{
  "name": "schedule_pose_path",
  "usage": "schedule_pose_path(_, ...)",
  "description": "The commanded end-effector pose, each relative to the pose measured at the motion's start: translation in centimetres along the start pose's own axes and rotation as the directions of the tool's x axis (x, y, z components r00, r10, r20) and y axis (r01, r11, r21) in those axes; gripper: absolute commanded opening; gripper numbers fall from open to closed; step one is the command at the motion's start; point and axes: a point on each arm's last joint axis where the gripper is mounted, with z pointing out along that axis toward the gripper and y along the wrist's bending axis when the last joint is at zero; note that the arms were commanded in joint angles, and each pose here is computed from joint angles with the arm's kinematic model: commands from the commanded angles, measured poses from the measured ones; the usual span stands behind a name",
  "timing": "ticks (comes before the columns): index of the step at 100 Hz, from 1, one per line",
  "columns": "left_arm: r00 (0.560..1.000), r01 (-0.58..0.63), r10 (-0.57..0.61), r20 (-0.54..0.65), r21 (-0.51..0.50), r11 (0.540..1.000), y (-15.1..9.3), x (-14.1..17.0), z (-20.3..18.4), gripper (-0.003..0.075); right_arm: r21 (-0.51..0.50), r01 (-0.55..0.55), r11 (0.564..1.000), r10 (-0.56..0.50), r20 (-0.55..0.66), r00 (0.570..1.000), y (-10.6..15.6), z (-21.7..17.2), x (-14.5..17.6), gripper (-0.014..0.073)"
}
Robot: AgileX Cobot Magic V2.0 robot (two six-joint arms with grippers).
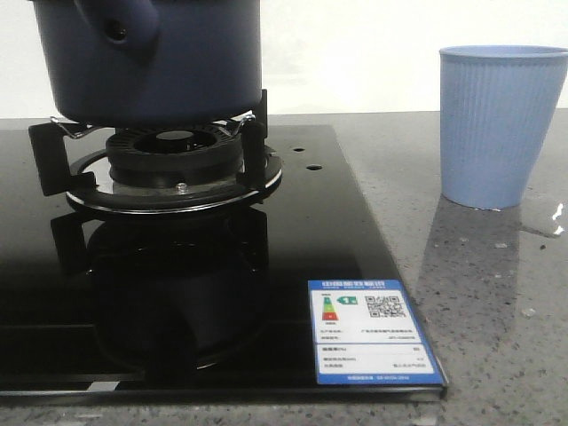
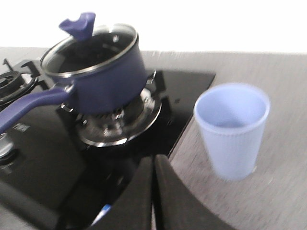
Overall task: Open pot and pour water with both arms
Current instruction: 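Move the left gripper to the purple lid knob and grasp it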
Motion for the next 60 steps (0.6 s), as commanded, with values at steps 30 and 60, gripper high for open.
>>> schedule_pose_path(30,0.999,0.046,-0.046,0.017,-0.02,0.999,4.3,-1.7,5.3,0.0627,0.076,0.077,0.994,-0.089,0.175,0.98,-0.5,-0.3,-2.4,0.0535)
schedule_pose_path(60,0.994,-0.032,0.028,0.104,0.04,0.999,6.2,-2.4,8.8,0.0618,0.083,0.074,0.994,-0.088,0.189,0.978,-0.5,-0.3,-2.5,0.0657)
